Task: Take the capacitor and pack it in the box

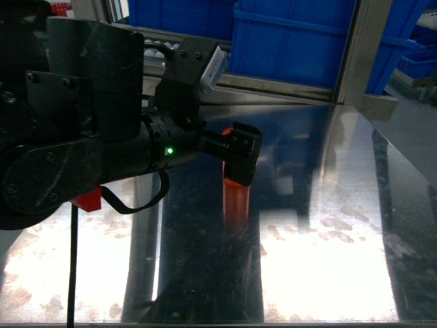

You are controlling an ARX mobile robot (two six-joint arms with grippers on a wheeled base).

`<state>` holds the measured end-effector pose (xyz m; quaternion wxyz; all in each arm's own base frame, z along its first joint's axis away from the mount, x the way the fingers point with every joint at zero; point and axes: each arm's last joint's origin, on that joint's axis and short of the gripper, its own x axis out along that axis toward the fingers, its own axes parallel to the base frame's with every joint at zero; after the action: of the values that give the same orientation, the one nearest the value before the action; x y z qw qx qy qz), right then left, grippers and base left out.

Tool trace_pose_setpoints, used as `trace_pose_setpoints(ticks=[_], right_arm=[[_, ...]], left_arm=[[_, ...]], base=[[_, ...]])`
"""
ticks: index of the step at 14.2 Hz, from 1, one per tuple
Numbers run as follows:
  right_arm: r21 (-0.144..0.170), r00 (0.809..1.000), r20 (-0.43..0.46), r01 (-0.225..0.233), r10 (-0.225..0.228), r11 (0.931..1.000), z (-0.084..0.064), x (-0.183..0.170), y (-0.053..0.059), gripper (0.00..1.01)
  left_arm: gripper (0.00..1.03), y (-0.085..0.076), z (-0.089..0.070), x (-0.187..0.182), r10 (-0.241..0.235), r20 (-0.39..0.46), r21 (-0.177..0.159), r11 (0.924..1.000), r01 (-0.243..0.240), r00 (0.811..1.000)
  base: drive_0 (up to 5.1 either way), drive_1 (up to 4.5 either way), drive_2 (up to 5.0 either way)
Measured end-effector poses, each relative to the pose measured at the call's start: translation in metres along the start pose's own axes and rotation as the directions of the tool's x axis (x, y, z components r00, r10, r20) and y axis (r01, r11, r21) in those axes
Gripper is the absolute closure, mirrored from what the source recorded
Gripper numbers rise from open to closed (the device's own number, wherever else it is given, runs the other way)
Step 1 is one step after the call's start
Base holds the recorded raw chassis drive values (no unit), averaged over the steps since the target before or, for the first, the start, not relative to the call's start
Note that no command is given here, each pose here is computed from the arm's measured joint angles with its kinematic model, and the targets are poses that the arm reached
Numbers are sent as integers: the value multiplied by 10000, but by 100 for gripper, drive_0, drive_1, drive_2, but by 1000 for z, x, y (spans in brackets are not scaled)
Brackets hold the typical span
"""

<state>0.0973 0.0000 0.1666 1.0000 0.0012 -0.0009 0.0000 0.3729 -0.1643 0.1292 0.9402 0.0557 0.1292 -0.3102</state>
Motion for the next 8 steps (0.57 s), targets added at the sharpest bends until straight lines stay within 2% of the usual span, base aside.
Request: trace_pose_setpoints(ticks=[2,5,8], right_arm=[[4,10000,0,0,0,10000,0,0,0,3],[4,10000,0,0,0,10000,0,0,0,3],[0,10000,0,0,0,10000,0,0,0,3]], left_arm=[[5,-1,-8,19,-71,-112,-34,10000,70,9999],[5,6,-17,50,345,-86,-173,9992,-347,9994],[5,11,-30,79,413,-471,-484,9979,-436,9980]], base=[[0,0,0],[0,0,0],[0,0,0]])
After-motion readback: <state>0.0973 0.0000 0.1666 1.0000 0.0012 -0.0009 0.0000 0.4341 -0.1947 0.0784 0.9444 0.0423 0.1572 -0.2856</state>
